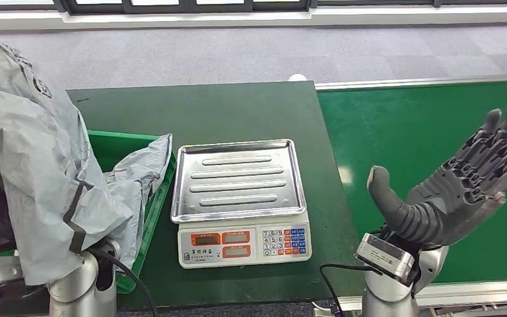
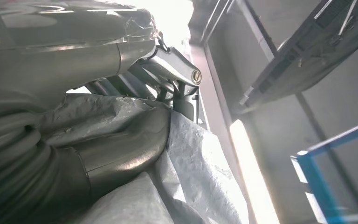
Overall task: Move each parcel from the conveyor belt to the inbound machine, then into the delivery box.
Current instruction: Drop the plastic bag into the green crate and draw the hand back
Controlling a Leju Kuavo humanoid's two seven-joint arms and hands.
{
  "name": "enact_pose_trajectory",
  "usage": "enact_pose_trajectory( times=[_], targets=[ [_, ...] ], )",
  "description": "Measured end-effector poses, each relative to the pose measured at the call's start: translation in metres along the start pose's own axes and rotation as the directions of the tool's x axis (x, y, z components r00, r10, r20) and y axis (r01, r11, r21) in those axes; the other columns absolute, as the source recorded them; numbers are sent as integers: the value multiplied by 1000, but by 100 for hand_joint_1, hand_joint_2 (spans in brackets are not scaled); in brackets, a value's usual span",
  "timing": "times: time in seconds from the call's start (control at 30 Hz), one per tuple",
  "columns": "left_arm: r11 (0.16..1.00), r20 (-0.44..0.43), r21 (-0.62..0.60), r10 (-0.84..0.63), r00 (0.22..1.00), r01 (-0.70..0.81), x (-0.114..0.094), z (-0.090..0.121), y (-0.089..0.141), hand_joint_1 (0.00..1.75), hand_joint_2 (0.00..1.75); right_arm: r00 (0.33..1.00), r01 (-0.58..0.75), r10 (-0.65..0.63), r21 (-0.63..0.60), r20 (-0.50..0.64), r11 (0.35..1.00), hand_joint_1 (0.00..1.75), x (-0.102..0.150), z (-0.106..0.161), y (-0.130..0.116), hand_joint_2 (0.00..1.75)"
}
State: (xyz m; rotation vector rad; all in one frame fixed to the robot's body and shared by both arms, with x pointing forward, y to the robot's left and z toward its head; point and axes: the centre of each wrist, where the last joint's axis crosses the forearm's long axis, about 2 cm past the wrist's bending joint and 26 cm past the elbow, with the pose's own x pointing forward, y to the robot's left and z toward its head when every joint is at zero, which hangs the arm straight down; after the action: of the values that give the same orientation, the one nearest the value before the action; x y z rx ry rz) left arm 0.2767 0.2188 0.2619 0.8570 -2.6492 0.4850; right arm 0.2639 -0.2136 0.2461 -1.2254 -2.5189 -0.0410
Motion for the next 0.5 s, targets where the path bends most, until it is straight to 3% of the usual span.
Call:
enact_pose_trajectory(
  times=[0.23,0.37,0.5],
  targets=[
    [899,-7,-282,-350,937,334,-59,48,23,175,175,1000,-21,21,-4,2,1000,0,2,-3,-4,175],
    [802,-49,-443,-467,883,400,-80,80,26,175,175,999,-40,40,1,-13,999,0,2,-4,-5,175],
    [761,-84,-505,-512,855,407,-90,95,28,175,175,999,-27,27,-8,-21,1000,0,2,-4,-5,175]
  ],
)
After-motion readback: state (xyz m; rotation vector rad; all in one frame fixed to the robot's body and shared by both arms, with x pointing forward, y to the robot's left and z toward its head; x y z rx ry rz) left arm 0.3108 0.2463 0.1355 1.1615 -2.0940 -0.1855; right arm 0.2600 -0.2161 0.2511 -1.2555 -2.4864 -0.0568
